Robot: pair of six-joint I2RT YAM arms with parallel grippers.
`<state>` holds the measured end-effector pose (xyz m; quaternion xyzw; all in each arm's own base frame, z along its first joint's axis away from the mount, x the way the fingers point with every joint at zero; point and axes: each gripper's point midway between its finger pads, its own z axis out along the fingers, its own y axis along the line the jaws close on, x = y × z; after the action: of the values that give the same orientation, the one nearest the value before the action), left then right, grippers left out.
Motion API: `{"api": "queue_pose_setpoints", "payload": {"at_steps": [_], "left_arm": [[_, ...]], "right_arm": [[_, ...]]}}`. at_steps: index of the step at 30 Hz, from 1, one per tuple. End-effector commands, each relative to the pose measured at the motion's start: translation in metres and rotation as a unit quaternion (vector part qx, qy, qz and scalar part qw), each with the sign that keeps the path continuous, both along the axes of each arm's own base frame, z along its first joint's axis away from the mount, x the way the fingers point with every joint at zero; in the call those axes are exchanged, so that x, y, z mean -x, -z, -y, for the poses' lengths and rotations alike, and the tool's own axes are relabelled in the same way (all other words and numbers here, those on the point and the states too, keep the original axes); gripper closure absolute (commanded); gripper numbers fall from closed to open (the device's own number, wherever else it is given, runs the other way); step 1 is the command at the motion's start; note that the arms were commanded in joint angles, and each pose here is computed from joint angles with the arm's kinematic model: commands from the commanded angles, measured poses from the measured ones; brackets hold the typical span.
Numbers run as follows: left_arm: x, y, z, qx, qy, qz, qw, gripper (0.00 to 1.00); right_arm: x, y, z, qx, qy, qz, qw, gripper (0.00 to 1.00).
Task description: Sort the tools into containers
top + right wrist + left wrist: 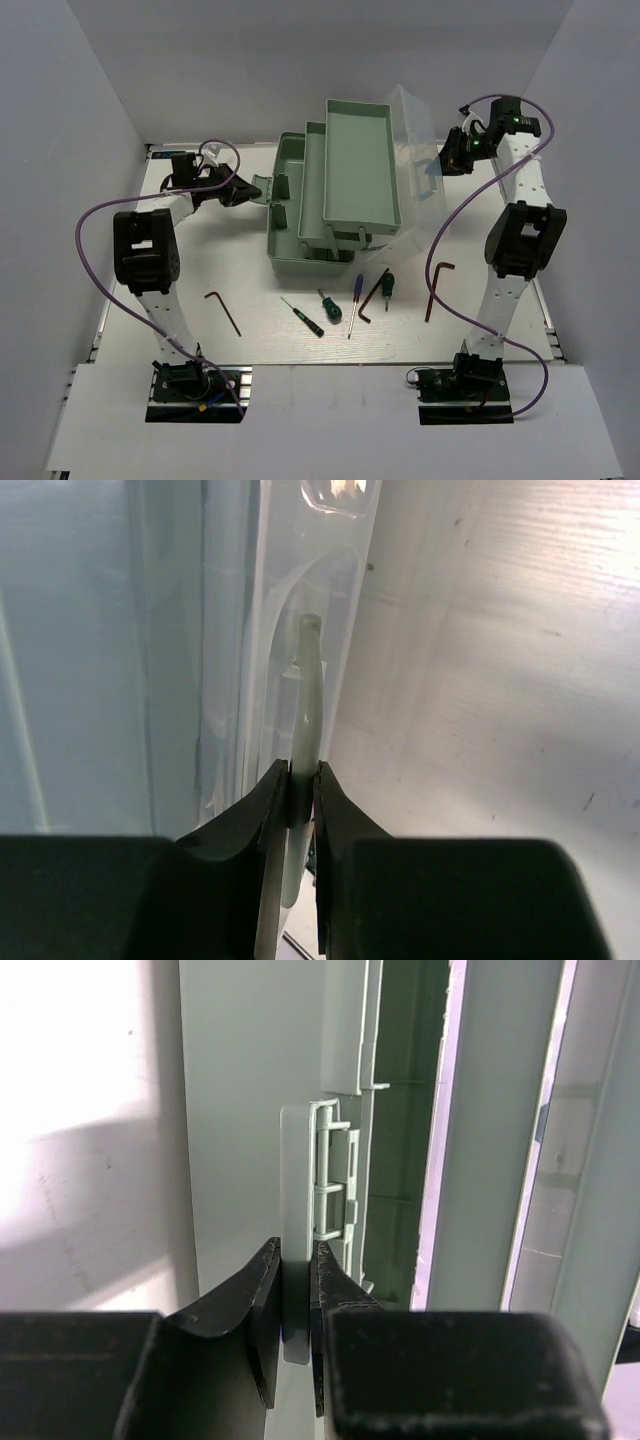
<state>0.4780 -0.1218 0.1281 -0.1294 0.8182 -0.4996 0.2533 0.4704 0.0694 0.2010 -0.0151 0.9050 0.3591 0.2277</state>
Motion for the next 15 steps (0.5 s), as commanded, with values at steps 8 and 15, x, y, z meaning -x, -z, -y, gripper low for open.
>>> {"api": "queue_pose_setpoints", "payload": {"at_steps": [8, 15], "left_arm": [[-0.007, -0.039, -0.045, -0.023, -0.066, 0.056, 0.996, 1.00], [-0.012, -0.039, -0.049, -0.023, -0.087, 0.047, 0.995, 1.00]], "right_arm": [[-0.047, -0.002, 0.028, 0.027, -0.031, 0.117, 0.992, 0.53], [-0.047, -0.015, 0.043, 0.030, -0.020, 0.131, 0.991, 0.45]]}}
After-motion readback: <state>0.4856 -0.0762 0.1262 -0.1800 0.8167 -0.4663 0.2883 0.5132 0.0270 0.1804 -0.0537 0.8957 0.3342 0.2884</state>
